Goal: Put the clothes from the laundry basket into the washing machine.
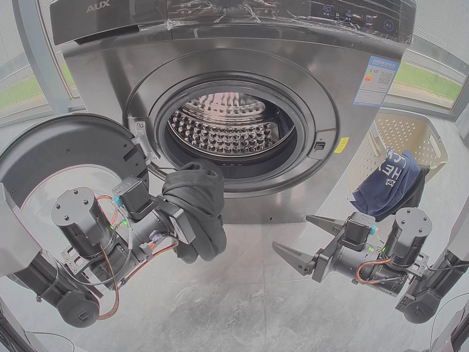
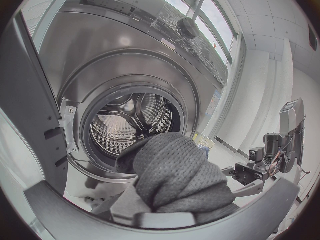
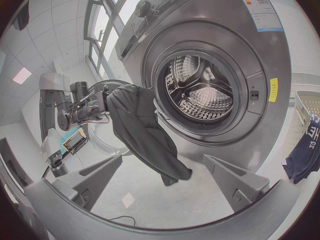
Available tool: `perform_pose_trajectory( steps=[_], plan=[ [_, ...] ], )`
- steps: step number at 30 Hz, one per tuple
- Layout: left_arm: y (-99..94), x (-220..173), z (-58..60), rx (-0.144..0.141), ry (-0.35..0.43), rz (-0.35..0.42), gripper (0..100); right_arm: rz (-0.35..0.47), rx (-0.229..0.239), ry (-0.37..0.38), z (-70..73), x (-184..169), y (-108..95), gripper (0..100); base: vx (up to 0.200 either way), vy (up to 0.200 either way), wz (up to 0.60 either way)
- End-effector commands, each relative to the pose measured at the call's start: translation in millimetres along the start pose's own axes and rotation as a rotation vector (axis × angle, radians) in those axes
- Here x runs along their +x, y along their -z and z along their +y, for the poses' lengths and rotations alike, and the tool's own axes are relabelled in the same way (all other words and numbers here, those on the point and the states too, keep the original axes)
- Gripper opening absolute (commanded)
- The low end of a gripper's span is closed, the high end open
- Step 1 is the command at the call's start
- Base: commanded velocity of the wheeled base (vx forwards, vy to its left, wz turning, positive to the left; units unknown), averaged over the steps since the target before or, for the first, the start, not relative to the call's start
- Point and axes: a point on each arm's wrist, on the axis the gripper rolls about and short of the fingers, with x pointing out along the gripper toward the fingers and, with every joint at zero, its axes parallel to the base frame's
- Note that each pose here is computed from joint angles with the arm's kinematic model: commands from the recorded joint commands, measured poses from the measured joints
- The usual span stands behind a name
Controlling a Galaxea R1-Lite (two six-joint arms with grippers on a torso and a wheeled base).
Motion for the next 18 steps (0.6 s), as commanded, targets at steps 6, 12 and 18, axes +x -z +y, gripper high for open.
perform_pose_trajectory(
  steps=[6, 12, 18],
  plan=[
    [7.1, -0.4, -0.7, 0.000, 0.008, 0.029, 0, 0.013, 0.004, 0.024, -5.7, 0.0, 3.2, 100, 0.033, 0.000, 0.00],
    [10.8, 1.2, 0.3, 0.002, 0.005, 0.041, 0, 0.014, 0.002, 0.021, -4.7, -1.0, 3.3, 100, 0.200, 0.000, 0.00],
    [15.6, 2.6, -0.8, 0.004, 0.009, 0.057, 0, 0.015, 0.003, 0.015, -2.7, -1.2, 3.4, 100, 0.200, 0.000, 0.00]
  ],
)
